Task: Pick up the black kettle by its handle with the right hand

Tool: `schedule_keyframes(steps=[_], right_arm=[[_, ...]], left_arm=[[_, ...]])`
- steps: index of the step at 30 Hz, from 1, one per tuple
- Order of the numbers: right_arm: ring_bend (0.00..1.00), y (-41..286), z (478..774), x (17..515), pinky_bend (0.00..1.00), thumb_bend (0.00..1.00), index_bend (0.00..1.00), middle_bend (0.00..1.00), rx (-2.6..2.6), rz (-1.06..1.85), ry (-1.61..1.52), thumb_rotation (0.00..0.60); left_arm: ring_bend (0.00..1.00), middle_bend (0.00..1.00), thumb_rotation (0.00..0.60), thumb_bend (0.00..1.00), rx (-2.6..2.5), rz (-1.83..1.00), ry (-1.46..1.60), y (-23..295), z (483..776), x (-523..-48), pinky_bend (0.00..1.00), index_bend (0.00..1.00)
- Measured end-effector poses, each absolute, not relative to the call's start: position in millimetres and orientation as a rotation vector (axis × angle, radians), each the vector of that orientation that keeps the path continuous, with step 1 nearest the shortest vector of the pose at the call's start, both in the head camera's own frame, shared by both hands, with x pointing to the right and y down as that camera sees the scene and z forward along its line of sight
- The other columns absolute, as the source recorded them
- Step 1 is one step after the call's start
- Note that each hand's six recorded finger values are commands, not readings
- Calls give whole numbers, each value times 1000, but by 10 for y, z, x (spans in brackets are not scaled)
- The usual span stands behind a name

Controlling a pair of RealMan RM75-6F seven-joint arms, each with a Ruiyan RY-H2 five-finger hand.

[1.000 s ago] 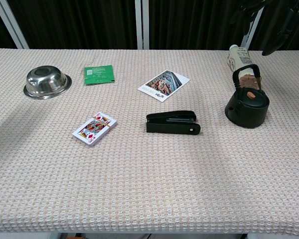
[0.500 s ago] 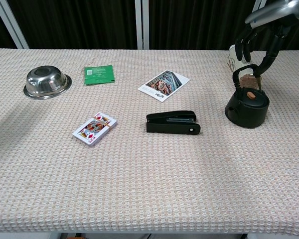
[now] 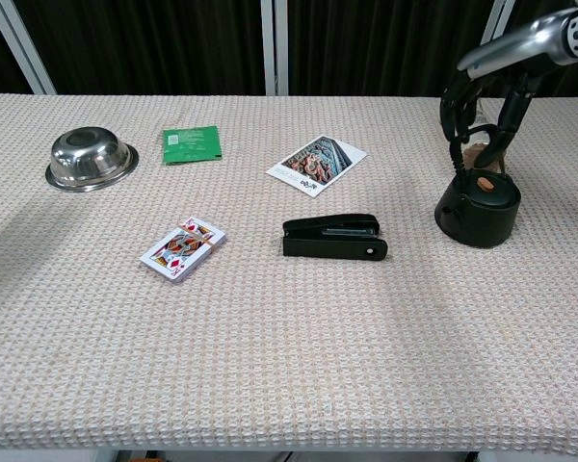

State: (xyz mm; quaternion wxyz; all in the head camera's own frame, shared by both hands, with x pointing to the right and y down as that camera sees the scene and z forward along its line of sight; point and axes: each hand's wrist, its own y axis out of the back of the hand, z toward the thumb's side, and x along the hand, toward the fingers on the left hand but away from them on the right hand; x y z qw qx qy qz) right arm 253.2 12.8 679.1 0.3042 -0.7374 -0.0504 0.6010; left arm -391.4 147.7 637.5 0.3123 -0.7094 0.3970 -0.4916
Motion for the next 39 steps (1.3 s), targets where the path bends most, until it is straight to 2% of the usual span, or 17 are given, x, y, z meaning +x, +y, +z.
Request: schedule_keyframes(steps=[25, 34, 39], right_arm=[[315, 251, 6838, 2525, 112, 0, 447, 419, -1977, 1619, -52, 480], [321, 266, 6852, 2503, 227, 0, 446, 430, -1985, 1619, -49, 481], [326, 282, 6867, 2493, 256, 0, 447, 433, -2007, 1627, -59, 480]], left_arm=[[46, 101, 600, 61, -1888, -1315, 1046, 1494, 6400, -3949, 216, 117], [46, 100, 600, 62, -1893, -1317, 1042, 1493, 6415, -3945, 224, 117], [46, 100, 600, 61, -1893, -1318, 1044, 1494, 6417, -3951, 228, 117]])
